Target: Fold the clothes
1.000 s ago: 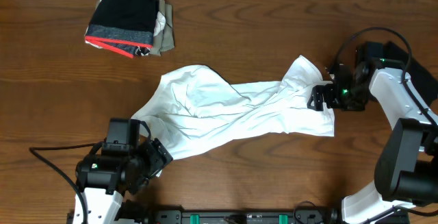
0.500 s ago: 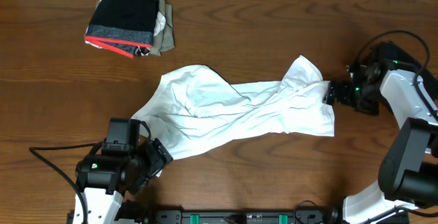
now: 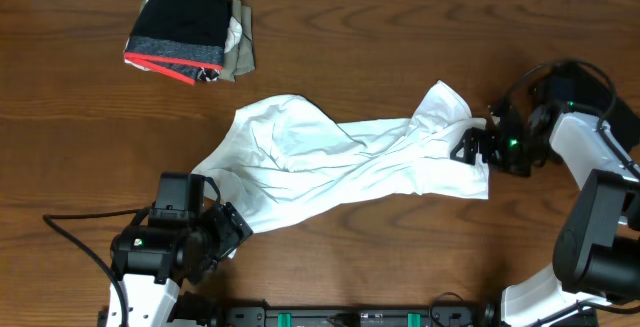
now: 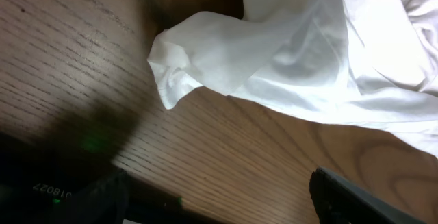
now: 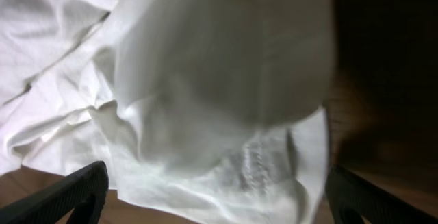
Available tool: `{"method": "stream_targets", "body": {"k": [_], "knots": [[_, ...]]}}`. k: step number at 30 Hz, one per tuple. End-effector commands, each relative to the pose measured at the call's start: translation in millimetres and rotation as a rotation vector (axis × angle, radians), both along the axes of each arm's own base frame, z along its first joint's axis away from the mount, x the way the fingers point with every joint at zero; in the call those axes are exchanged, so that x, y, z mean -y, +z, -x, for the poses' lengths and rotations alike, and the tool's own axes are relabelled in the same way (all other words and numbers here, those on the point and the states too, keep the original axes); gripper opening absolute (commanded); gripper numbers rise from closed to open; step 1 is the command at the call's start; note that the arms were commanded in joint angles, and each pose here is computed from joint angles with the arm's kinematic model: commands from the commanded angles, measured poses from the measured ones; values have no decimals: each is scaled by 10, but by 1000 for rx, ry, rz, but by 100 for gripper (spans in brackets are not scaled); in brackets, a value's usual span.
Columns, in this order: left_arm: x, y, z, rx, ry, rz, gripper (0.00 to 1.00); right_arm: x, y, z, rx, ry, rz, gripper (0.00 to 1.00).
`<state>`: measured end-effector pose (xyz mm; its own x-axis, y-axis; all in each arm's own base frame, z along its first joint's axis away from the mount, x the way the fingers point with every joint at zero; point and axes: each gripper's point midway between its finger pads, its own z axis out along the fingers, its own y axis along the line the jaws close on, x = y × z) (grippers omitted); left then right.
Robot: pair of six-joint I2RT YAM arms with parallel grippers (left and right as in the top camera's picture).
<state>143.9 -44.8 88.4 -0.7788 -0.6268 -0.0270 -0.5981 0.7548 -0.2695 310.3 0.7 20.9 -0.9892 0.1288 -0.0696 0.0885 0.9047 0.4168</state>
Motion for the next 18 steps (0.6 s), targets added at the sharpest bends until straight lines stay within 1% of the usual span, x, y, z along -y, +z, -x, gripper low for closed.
{"method": "stream_targets", "body": {"k": [1,4,10,12,14,18], "knots": [[-8,10,-1,6,-15,-12,86,-121,28,24,41,30,-80,99],[-8,10,-1,5,-12,-11,86,-189,29,42,47,31,-121,99],[-8,10,-2,6,-12,-11,86,-198,15,75,35,30,-125,99],[-8,10,-2,6,-12,-11,86,-203,14,101,23,28,-128,99],[-8,10,-1,5,-12,-11,86,-206,15,137,7,26,-131,96],[-8,10,-2,6,-12,-11,86,-186,18,173,-20,-4,-138,96]]}}
